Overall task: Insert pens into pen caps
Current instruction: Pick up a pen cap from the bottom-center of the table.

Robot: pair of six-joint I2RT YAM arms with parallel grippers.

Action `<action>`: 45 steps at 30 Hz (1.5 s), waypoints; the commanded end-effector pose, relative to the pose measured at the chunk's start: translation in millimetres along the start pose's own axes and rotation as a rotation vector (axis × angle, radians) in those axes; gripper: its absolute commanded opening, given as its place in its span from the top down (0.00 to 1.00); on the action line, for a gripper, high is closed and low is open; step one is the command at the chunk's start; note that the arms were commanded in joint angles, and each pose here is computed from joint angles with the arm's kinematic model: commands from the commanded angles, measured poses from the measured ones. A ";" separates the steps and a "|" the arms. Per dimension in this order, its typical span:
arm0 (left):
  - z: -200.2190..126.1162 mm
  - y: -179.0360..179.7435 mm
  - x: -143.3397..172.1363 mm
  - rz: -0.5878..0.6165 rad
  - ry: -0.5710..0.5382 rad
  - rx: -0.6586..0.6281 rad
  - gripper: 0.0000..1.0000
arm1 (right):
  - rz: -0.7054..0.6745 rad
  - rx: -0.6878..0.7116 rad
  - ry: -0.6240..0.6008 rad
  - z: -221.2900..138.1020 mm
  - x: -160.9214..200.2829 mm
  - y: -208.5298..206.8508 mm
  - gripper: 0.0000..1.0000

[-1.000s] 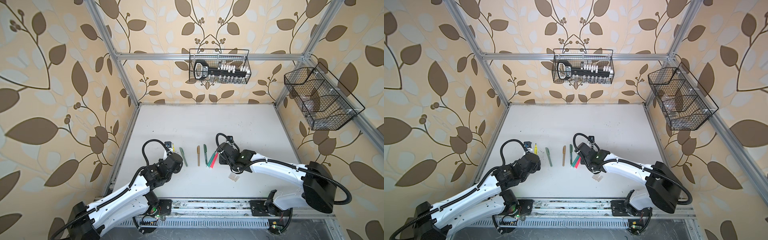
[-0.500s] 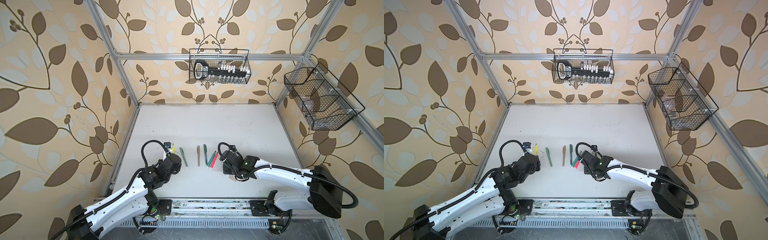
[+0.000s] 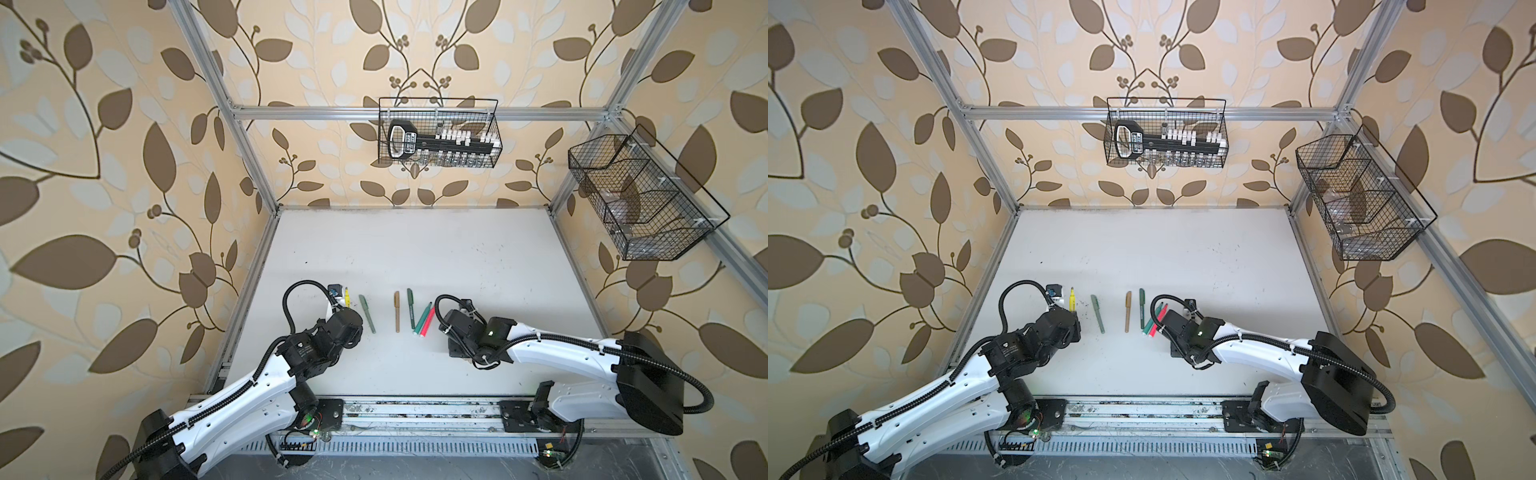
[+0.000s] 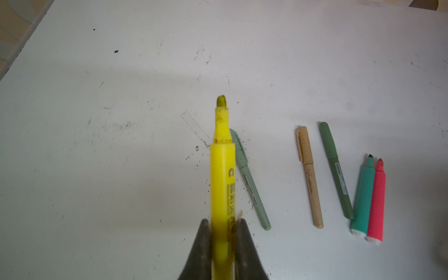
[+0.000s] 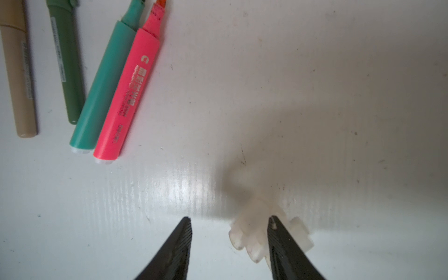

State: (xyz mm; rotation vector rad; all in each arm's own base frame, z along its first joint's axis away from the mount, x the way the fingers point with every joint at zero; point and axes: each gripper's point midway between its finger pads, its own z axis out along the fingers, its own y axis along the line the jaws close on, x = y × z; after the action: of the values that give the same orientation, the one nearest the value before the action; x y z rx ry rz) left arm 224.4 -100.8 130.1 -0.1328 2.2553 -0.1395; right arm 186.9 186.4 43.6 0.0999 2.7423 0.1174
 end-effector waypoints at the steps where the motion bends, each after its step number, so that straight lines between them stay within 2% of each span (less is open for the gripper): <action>1: 1.5 2.9 -3.3 -0.008 -0.015 -0.015 1.00 | 0.004 0.032 0.026 5.7 10.1 -6.8 0.49; 21: 1.6 2.3 -2.9 -0.008 -0.012 -0.013 1.00 | -0.025 0.033 0.049 16.8 22.2 2.4 0.49; 31: 1.5 1.4 -2.7 -0.006 -0.009 -0.008 1.00 | -0.100 0.068 0.008 8.8 18.7 15.9 0.49; 45: 1.4 1.0 -2.2 -0.006 -0.009 -0.004 1.00 | -0.119 0.125 0.024 18.5 25.2 7.0 0.50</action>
State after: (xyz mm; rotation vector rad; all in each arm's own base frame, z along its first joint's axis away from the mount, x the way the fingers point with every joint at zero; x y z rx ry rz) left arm 224.1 -101.7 128.6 -0.1289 2.2626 -0.1410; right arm 170.7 202.5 19.2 -0.0526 2.7770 -0.0281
